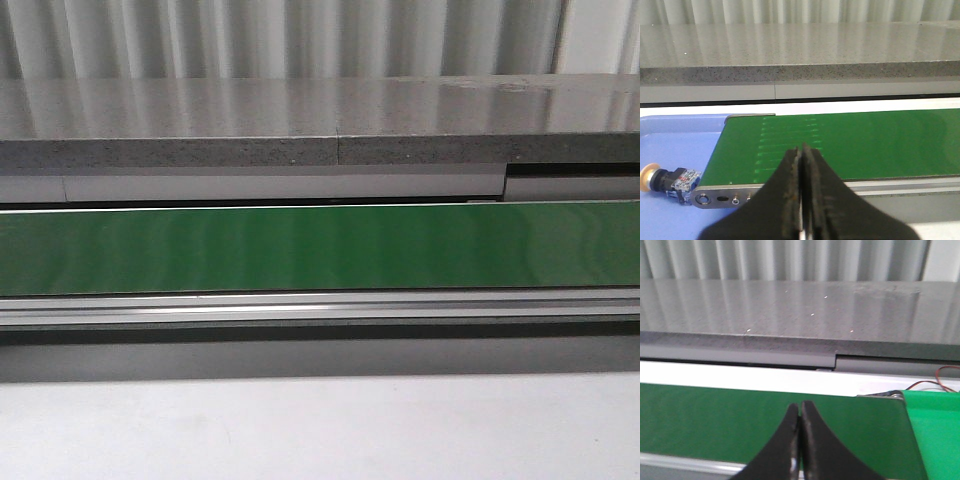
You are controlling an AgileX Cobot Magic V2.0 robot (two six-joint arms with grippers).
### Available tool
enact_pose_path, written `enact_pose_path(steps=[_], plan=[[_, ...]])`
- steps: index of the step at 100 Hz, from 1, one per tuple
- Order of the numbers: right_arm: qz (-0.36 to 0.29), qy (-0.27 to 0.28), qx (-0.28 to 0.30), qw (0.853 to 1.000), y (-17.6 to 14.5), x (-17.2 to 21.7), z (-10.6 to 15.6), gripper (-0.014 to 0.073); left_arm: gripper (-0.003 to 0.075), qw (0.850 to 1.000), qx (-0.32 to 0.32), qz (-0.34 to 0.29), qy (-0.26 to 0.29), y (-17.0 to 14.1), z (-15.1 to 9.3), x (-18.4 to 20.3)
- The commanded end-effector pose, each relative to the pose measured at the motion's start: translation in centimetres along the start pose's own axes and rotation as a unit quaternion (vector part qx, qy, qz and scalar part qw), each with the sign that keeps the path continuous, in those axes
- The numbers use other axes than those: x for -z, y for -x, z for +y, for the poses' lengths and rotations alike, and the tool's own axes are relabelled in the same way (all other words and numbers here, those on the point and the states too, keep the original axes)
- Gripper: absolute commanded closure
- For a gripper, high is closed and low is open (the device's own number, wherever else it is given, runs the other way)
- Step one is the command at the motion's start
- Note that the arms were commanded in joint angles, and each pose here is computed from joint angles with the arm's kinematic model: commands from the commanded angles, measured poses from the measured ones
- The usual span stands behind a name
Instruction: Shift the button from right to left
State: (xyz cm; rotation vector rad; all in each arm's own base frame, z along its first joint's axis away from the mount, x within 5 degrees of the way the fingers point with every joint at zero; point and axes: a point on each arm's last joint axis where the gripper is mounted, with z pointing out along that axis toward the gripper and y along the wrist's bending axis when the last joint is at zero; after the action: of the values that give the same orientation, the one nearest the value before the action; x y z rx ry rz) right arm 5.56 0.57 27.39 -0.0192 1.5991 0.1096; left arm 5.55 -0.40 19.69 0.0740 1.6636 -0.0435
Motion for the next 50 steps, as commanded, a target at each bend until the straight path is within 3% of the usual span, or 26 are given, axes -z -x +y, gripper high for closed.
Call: enact_pose_path(steps=[1,13,50], plan=[[-0.089,-0.028,0.000,0.996,0.9,-0.3,-0.4,0.0660,0.0740,0.999,0.004,-0.049,0.001,0.1,0.0,0.1],[-0.112,-0.052,0.008,0.992,-0.2,-0.6,-0.9,0.0660,0.0740,0.999,0.004,-0.049,0.001,0.1,0.0,0.1],[-0.086,-0.085,0.005,0.993,-5.8,-0.2,-1.5,0.0660,0.0740,0.999,0.004,-0.050,0.001,0.2,0.0,0.1]])
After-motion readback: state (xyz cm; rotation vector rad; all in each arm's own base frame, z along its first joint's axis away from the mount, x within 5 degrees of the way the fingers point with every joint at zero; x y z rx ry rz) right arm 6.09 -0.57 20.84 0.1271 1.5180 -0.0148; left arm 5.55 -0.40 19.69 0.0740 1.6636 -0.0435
